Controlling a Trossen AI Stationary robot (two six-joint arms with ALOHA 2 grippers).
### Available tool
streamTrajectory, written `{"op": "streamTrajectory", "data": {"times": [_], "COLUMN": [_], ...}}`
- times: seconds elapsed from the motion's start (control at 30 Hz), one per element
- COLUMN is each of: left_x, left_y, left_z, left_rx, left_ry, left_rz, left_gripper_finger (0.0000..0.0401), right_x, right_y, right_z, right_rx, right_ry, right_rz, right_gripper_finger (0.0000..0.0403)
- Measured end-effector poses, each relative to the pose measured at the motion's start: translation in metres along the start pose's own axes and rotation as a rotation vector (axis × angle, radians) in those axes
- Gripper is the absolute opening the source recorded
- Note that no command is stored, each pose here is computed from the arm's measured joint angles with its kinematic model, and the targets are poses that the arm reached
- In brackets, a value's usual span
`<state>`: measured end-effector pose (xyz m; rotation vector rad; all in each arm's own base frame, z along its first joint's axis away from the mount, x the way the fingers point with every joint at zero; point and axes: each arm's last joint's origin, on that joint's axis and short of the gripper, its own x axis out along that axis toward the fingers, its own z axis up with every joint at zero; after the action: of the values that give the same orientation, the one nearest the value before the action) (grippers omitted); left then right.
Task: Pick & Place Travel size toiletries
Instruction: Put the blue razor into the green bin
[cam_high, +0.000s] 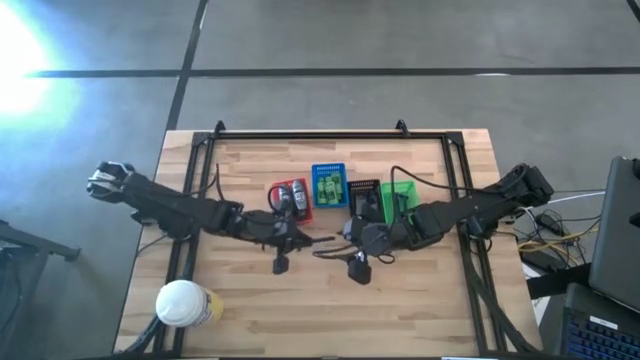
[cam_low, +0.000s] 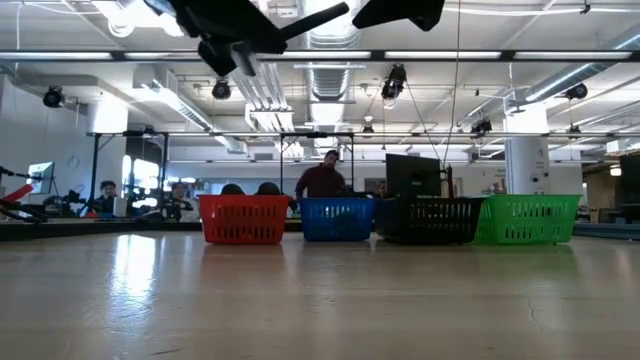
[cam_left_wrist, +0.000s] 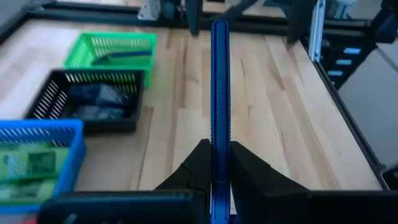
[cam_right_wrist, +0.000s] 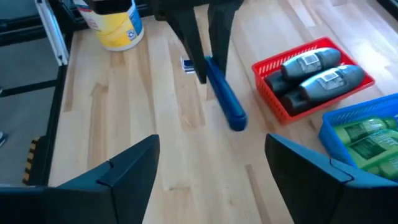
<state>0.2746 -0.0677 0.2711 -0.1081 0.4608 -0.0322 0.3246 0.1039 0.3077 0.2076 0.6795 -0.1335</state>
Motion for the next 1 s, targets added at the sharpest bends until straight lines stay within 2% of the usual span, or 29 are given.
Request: {"op": "streamTrajectory", "data": {"times": [0.17, 0.4, 1.0], "left_x": [0.008, 0.021, 0.023], "left_y": [-0.001, -0.006, -0.007], "left_z": [0.009, 0.020, 0.023], "left_rx": [0.022, 0.036, 0.053], "left_ry": [-0.004, -0.003, -0.008], "left_rz": [-0.011, -0.021, -0.023], "left_gripper_finger": [0.0036, 0.0036, 0.0036], "right_x": [0.000, 0.000, 0.001], "right_y": [-0.001, -0.001, -0.002], "right_z": [0.001, 0.001, -0.002], "right_rx": [-0.003, -0.007, -0.001], "right_ry": [-0.010, -0.012, 0.016], "right_rz": [-0.007, -0.026, -0.014], "right_gripper_finger": [0.0285, 0.0254, 0.0139]}}
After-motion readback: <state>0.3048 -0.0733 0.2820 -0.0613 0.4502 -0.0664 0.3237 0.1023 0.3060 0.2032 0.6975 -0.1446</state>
